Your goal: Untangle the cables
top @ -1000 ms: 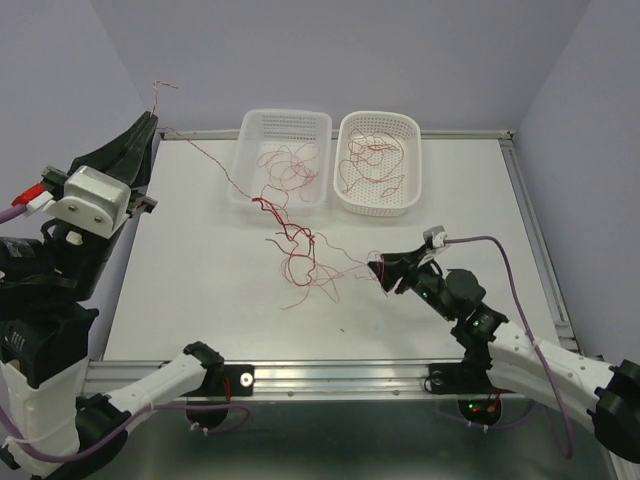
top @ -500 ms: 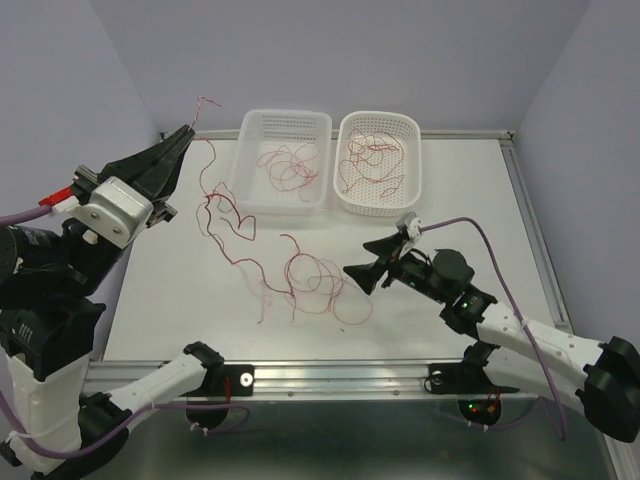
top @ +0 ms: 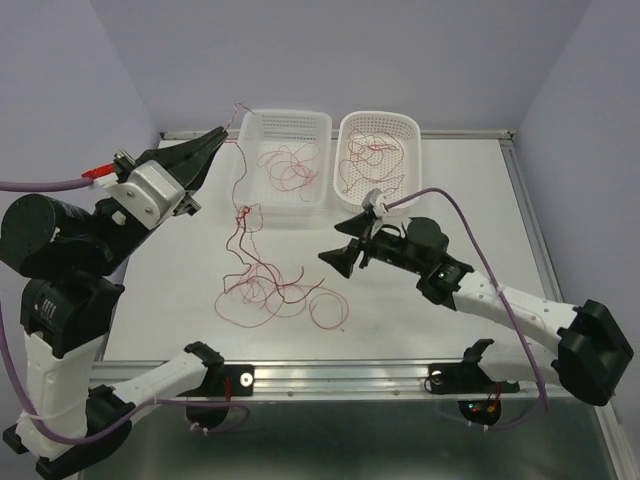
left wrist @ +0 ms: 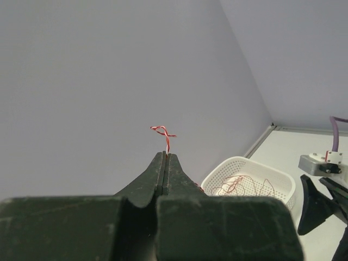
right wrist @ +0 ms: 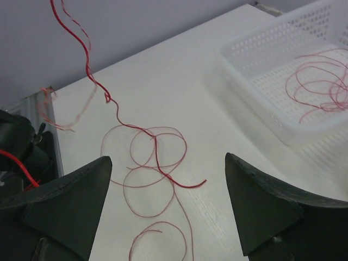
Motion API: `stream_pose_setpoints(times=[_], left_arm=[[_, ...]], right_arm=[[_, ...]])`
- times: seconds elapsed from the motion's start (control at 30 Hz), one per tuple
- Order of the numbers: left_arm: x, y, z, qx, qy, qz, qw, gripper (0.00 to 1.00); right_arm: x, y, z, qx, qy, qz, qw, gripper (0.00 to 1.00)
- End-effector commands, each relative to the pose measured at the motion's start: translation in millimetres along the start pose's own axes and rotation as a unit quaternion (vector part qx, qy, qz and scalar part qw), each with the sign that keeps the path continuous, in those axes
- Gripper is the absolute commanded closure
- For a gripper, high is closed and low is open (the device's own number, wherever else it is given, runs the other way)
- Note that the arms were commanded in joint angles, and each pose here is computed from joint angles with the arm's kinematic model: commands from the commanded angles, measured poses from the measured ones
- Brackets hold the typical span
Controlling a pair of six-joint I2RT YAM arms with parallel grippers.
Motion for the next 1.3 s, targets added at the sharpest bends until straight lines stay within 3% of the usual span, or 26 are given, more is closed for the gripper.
stream_pose_setpoints(times=[0.0,0.23,0.57,0.87,1.0,1.1,1.17,1.2,1.27], left_arm=[[20,-1,-2,-0.010,-0.035,0.008,0.999,1.00],[17,-5,-6,-0.021,-0.034,0.014,0.999,1.00],[5,-6,-15,-0.025,-0.024,0.012,0.999,1.00],[8,-7,-21,-0.030,-0.031,0.020,0.999,1.00],[12,-7,-19,-0.030,-0.037,0.022,0.999,1.00],[16,-2,-19,-0.019,-0.040,0.018,0.999,1.00],[17,1,-20,-0.013,-0.039,0.014,0.999,1.00],[18,3,-20,-0.009,-0.040,0.011,0.999,1.00],[19,11,-19,0.013,-0.039,0.000,0.999,1.00]], right_arm=[[81,33,-25,0.112,-0.104,0.075,0.985,0.11],[110,52,-66,0.194,-0.118,0.092,0.970,0.08],[126,91,-68,0.275,-0.133,0.091,0.948,0.08],[135,104,-96,0.267,-0.149,0.094,0.948,0.08],[135,106,-107,0.267,-0.146,0.089,0.948,0.15],[123,111,-110,0.273,-0.136,0.086,0.948,0.31],[113,111,-111,0.268,-0.126,0.080,0.952,0.53],[112,111,-109,0.265,-0.126,0.079,0.953,0.77],[97,107,-107,0.253,-0.112,0.068,0.959,0.94]])
Point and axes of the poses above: each gripper's point midway between its finger pads, its own z axis back along the fingers, its own y axis along the line the jaws close on, x = y × z, the point moved 1 cm from there along z, back along the fingers, and after that the axes turned 6 degrees about z, right-handed, at the moved point
